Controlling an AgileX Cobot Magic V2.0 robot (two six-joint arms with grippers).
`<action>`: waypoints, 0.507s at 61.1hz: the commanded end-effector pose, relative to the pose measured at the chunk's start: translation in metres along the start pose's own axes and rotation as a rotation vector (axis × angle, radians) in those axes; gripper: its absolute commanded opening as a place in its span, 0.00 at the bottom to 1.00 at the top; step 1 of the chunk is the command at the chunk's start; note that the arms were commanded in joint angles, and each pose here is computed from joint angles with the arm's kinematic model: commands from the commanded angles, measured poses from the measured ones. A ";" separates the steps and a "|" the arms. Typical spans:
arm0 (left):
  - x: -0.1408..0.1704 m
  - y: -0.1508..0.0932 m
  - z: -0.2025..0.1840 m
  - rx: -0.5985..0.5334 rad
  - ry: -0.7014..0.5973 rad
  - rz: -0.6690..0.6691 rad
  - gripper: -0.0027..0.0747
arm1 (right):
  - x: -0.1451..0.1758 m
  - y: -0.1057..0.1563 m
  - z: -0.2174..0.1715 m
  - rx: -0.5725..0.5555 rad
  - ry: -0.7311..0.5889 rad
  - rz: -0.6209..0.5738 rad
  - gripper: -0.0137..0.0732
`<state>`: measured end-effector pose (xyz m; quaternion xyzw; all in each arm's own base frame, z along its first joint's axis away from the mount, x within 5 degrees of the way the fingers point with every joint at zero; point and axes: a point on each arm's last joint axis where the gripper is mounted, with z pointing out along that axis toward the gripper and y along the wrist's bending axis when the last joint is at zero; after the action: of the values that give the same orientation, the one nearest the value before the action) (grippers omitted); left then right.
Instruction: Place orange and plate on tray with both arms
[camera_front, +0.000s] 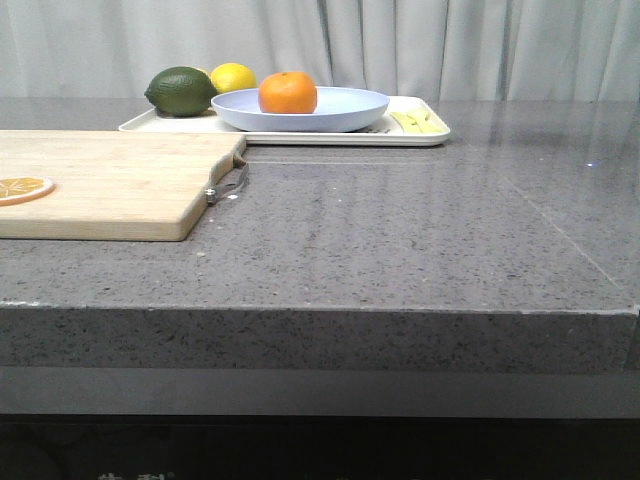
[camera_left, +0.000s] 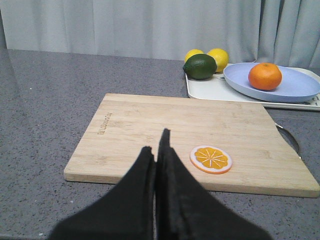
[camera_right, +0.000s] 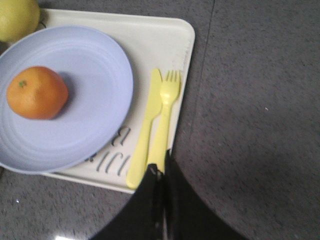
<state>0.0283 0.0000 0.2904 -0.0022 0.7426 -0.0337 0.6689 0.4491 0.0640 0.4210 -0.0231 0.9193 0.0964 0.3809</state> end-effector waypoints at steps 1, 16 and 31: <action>-0.015 -0.001 -0.002 0.012 -0.094 -0.016 0.01 | 0.009 -0.002 -0.059 0.051 0.022 -0.052 0.08; -0.015 -0.001 -0.002 0.012 -0.094 -0.016 0.01 | 0.073 -0.022 -0.102 0.133 0.179 -0.094 0.08; -0.015 -0.001 -0.002 0.012 -0.094 -0.016 0.01 | 0.149 -0.033 -0.130 0.154 0.142 -0.072 0.08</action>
<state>0.0283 0.0000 0.2904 -0.0022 0.7426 -0.0337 0.6689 0.2846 0.0152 0.3933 -0.0315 0.9658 0.0162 0.2569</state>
